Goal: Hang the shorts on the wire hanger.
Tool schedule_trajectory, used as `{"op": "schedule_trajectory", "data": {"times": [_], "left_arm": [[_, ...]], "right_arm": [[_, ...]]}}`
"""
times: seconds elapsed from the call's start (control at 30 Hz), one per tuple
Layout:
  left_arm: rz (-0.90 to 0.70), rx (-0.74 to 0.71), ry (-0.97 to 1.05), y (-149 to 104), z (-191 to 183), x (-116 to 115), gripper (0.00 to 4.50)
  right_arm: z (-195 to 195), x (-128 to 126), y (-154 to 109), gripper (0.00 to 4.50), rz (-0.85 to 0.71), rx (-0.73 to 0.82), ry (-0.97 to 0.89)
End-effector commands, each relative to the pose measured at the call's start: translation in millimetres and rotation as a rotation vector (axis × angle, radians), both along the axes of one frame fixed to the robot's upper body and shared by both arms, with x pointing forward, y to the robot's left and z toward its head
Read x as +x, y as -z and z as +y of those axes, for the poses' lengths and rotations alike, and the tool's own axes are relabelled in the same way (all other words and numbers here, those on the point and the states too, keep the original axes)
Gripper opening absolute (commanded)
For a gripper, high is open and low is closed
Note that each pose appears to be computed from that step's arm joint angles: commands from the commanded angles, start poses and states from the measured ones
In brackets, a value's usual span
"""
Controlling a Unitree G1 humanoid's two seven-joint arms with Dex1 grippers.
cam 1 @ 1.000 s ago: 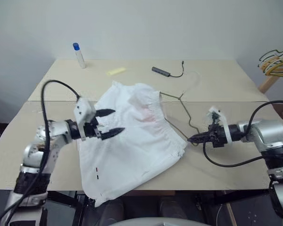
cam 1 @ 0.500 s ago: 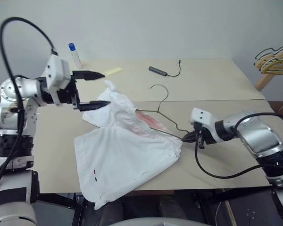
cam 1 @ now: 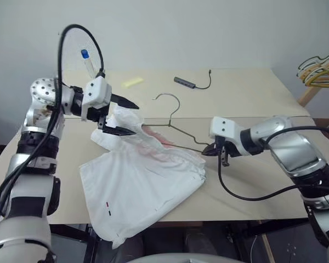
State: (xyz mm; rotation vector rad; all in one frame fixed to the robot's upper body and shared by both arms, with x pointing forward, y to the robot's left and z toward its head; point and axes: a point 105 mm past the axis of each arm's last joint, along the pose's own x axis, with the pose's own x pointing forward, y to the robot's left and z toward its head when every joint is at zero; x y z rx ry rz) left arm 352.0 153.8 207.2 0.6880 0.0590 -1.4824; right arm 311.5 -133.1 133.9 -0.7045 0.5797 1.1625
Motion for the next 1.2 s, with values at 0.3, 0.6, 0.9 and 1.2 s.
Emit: {"op": "schedule_trajectory", "data": {"times": [0.3,0.6,0.9,1.2], "left_arm": [[0.043,0.044,0.048,8,-6,-2,0.04],[0.008,0.053,0.039,16,-7,5,0.04],[0.005,0.028,0.023,13,-8,8,2.10],[0.055,0.069,0.024,22,-8,6,0.83]], "right_arm": [[15,-2,-24,0.00,-0.078,0.015,-0.050],[17,-4,-25,0.00,-0.095,0.009,-0.067],[18,-6,-21,0.00,-0.092,0.004,-0.074],[18,-6,-23,0.00,-0.092,0.007,-0.071]]}}
